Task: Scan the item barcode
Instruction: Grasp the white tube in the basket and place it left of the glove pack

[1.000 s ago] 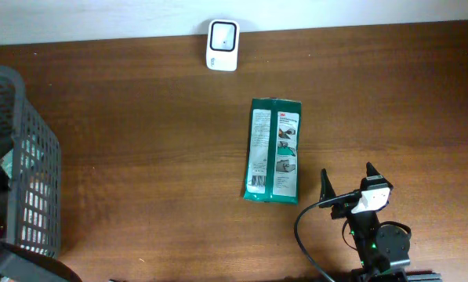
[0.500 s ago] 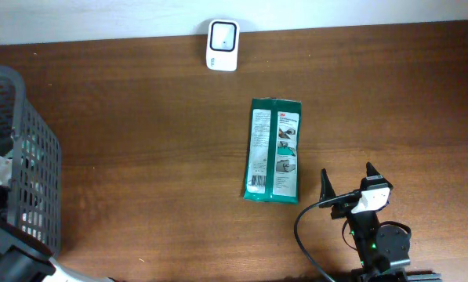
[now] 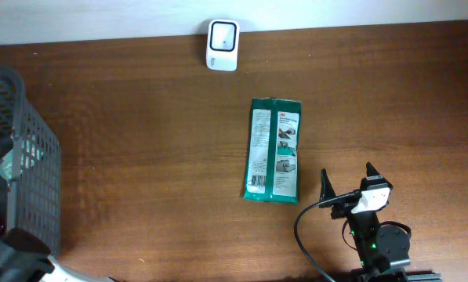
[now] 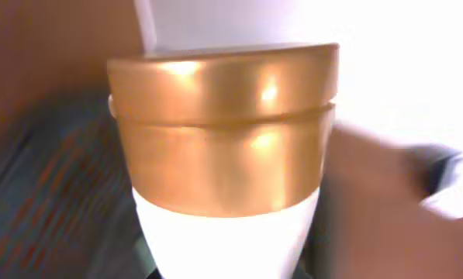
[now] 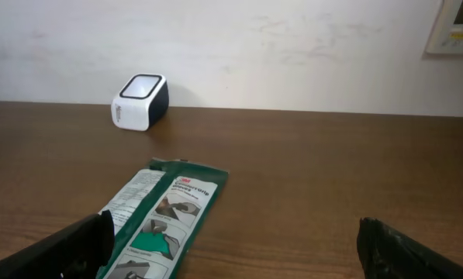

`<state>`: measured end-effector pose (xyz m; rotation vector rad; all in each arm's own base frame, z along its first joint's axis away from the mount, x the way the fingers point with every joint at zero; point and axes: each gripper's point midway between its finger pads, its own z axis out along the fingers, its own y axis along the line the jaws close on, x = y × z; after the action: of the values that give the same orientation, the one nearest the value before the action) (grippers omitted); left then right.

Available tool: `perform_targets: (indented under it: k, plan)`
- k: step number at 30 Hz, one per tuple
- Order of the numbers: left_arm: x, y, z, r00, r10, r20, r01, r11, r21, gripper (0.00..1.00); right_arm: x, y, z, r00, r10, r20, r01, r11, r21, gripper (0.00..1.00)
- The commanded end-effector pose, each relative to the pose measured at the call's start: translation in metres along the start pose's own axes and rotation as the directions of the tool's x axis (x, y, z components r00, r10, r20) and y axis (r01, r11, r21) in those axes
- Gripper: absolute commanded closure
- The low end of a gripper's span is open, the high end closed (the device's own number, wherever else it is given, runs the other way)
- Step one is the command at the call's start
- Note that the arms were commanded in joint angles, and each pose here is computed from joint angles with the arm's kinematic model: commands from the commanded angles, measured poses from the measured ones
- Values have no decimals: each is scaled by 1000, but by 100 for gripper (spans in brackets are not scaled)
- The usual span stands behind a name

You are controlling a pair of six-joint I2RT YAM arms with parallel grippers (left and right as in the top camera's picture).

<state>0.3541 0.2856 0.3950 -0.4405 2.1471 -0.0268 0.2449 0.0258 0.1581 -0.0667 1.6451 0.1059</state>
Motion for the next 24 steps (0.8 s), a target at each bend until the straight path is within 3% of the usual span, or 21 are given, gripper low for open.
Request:
perform_targets:
  k: [1,4,7,8,12,16,20,21,22,23,24]
  plan:
    - [-46,-149,-104,969,14,247,-116,908,403,100,2,1,0,1000,9,-4,-9,1000,-2,2]
    - [-13,-246,-105,981,114,156,-182,814,551,100,2,1,0,1000,9,-4,-9,1000,-2,2]
    - [49,-283,-51,959,271,-85,-215,889,405,100,2,1,0,1000,9,-4,-9,1000,-2,2]
    - [83,-289,-22,929,289,-232,-210,926,313,100,2,1,0,1000,9,-4,-9,1000,-2,2]
    - [214,-344,67,751,394,-529,-200,900,386,100,2,1,0,1000,9,-4,-9,1000,-2,2]
    - [330,-375,134,669,449,-592,-204,878,434,100,2,1,0,1000,9,-4,-9,1000,-2,2]
    - [395,-395,168,693,396,-602,-147,895,420,96,2,1,0,1000,9,-4,-9,1000,-2,2]
    - [404,-399,171,685,411,-602,-154,889,431,82,2,1,0,1000,9,-4,-9,1000,-2,2]
    - [408,-402,170,680,419,-602,-158,885,437,59,2,1,0,1000,9,-4,-9,1000,-2,2]
    - [408,-405,170,683,423,-595,-160,882,444,20,2,1,0,1000,9,-4,-9,1000,-2,2]
    - [409,-409,167,681,426,-596,-143,875,462,1,2,1,0,1000,9,-4,-9,1000,-2,2]
